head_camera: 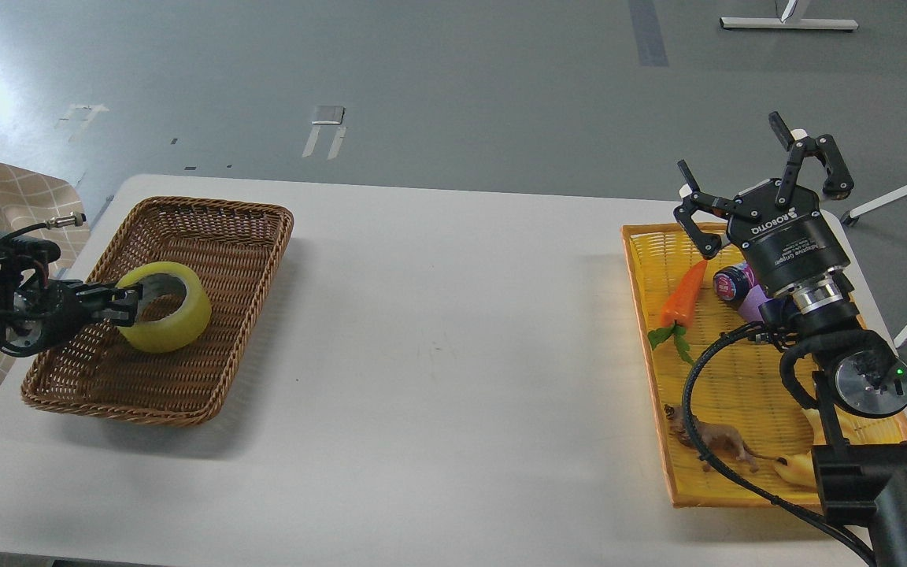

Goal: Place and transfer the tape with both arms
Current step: 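Lower the tape roll into the wicker basket with the left gripper, then open the left gripper and withdraw it from the basket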

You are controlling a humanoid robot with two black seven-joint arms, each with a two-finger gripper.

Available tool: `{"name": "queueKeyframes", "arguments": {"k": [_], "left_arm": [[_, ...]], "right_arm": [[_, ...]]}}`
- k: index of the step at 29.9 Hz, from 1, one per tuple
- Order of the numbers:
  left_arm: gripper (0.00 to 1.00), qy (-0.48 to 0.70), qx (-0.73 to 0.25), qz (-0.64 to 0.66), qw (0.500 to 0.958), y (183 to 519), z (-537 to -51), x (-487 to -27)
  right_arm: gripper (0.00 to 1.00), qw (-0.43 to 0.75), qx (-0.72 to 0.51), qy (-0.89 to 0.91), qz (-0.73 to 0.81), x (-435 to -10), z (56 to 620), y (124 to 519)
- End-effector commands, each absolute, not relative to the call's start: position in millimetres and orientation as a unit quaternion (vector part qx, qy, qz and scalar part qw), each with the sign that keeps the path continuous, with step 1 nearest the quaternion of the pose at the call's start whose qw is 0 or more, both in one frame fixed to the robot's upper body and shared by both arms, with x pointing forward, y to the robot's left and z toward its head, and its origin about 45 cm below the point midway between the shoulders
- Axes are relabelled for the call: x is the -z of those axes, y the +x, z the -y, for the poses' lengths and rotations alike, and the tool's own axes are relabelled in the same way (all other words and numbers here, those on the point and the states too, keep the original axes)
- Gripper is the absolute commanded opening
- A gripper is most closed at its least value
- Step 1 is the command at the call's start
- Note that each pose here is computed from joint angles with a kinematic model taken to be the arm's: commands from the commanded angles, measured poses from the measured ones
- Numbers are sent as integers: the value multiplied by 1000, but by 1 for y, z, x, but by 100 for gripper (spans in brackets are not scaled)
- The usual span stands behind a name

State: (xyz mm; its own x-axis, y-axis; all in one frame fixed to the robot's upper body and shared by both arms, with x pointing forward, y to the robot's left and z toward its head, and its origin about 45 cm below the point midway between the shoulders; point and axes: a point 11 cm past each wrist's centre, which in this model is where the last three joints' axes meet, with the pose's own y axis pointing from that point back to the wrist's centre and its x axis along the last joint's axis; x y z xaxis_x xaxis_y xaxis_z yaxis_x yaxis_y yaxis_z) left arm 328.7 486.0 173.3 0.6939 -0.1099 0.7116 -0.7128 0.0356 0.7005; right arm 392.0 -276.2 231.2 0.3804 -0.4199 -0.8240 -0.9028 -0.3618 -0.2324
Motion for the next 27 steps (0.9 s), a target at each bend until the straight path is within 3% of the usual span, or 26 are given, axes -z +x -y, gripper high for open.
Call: {"name": "queueKeyframes", "arguments": {"k": [1, 3, 11, 14, 16, 27], "left_arm": [[50, 650, -242, 315, 648, 330, -486, -175], [58, 646, -251, 313, 649, 331, -485, -176], [73, 633, -277, 317, 650, 335, -485, -181], [91, 606, -322, 325, 650, 346, -483, -198], [97, 577, -373, 328, 649, 360, -482, -218], [98, 327, -596, 226, 698, 425, -453, -321]], "right_arm": [[100, 355, -340, -751, -440, -232, 276, 392], [100, 355, -340, -751, -440, -232, 276, 392], [100, 354, -340, -751, -441, -231, 276, 392], [100, 355, -341, -751, -440, -231, 276, 392], [100, 355, -341, -751, -440, -231, 276, 392], [100, 353, -340, -754, -438, -232, 274, 393]]}}
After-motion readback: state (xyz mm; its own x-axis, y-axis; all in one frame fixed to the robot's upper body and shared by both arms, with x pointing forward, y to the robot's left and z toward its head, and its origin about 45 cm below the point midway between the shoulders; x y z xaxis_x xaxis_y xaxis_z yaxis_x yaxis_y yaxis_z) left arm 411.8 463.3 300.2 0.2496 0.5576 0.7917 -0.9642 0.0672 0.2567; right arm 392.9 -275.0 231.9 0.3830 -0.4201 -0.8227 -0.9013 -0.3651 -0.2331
